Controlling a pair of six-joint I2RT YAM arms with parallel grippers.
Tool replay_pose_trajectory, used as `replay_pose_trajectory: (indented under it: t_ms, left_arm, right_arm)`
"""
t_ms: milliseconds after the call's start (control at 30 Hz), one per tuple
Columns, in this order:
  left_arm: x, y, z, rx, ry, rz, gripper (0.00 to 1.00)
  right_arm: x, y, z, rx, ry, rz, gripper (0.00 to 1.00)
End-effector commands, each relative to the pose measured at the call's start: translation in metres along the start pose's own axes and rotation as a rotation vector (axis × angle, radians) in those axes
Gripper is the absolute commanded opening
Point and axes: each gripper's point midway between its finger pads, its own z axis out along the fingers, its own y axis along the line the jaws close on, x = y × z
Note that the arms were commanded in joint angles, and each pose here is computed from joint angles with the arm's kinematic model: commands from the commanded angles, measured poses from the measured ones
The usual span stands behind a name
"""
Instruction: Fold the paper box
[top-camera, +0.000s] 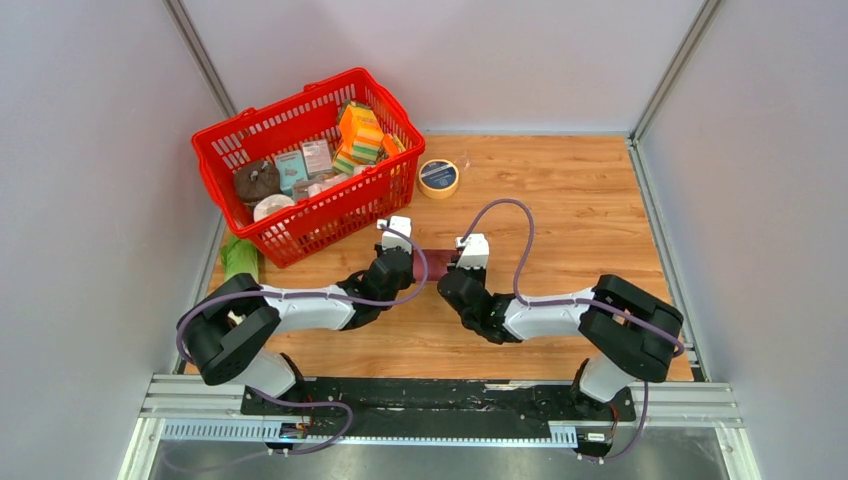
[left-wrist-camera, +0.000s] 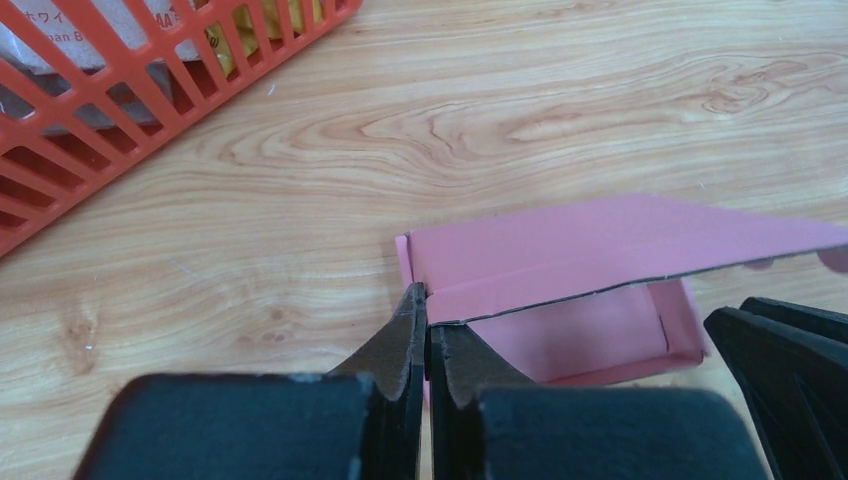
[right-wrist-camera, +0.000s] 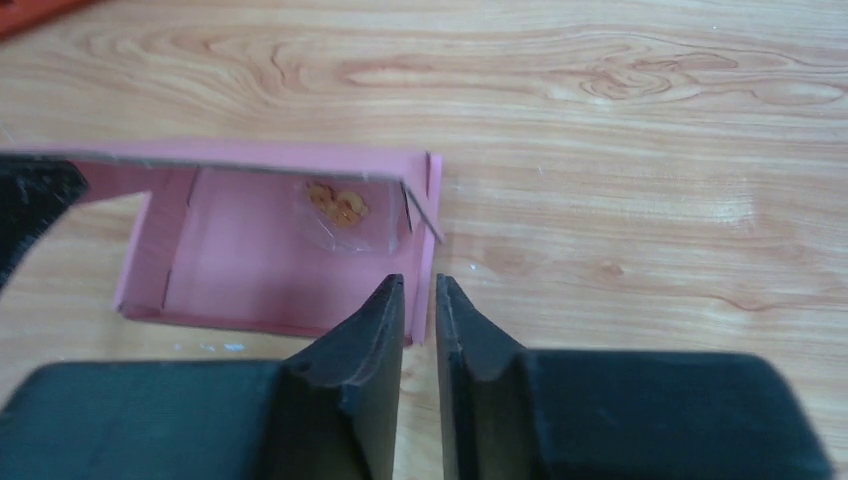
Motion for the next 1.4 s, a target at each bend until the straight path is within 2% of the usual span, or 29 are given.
replay_pose_trajectory:
  t_ms: [0,167,267,400,467,500,533,600,633,667,767,833,967,1000,1100,1200,1333,1367]
  left_arm:
    - [0.007,0.002,-0.004,-0.012,-0.005,-0.010,0.00]
    - [0.007,0.001,-0.006,-0.023,-0.015,0.005,0.00]
    - [0.007,0.002,-0.006,-0.030,-0.015,0.013,0.00]
    - [0.011,0.001,-0.005,-0.032,-0.008,0.016,0.00]
    - [0.012,0.000,-0.005,-0.031,-0.006,0.021,0.00]
    - [0.013,0.001,-0.005,-0.032,-0.004,0.026,0.00]
    - [0.013,0.001,-0.005,-0.035,-0.005,0.026,0.00]
    - [0.014,0.002,-0.005,-0.040,-0.003,0.030,0.00]
    - [0.015,0.003,-0.005,-0.046,-0.003,0.031,0.00]
    - [0.014,0.003,-0.005,-0.045,-0.004,0.030,0.00]
    - [0.012,0.002,-0.004,-0.046,-0.003,0.035,0.00]
    - [0.011,0.003,-0.005,-0.051,-0.002,0.037,0.00]
    - [0.010,0.001,-0.004,-0.047,0.001,0.043,0.00]
    - [0.010,0.001,-0.004,-0.046,0.001,0.044,0.00]
    - [0.009,0.001,-0.005,-0.043,0.002,0.051,0.00]
    - [0.008,0.001,-0.006,-0.039,0.002,0.055,0.00]
    - [0.006,0.000,-0.010,-0.020,-0.005,0.043,0.08]
    - [0.008,0.000,-0.011,-0.016,-0.002,0.041,0.13]
  right_arm:
    - [-0.009,0.006,-0.012,-0.062,-0.017,-0.025,0.24]
    - [-0.004,-0.003,-0.037,-0.101,0.004,-0.051,0.52]
    - [-0.010,-0.009,-0.061,-0.144,0.045,0.003,0.68]
    - [-0.043,-0.020,-0.089,-0.203,0.083,0.070,0.86]
    - [-0.052,-0.014,-0.096,-0.270,0.143,0.132,0.98]
    - [-0.069,-0.024,-0.092,-0.243,0.170,0.194,1.00]
    - [-0.068,-0.011,-0.098,-0.322,0.263,0.268,1.00]
    - [-0.081,-0.019,-0.087,-0.312,0.331,0.385,1.00]
    - [-0.095,-0.008,-0.090,-0.365,0.364,0.426,1.00]
    - [-0.090,-0.008,-0.081,-0.327,0.414,0.470,1.00]
    - [-0.096,-0.004,-0.058,-0.299,0.450,0.510,1.00]
    - [-0.110,0.010,-0.049,-0.377,0.457,0.547,1.00]
    - [-0.105,0.022,-0.015,-0.398,0.484,0.470,1.00]
    - [-0.088,0.021,-0.006,-0.383,0.530,0.409,1.00]
    - [-0.072,0.020,0.011,-0.375,0.543,0.339,1.00]
    - [-0.054,0.022,0.022,-0.377,0.555,0.327,1.00]
    - [-0.037,0.022,0.025,-0.376,0.581,0.339,1.00]
    - [-0.035,0.021,0.025,-0.374,0.579,0.339,1.00]
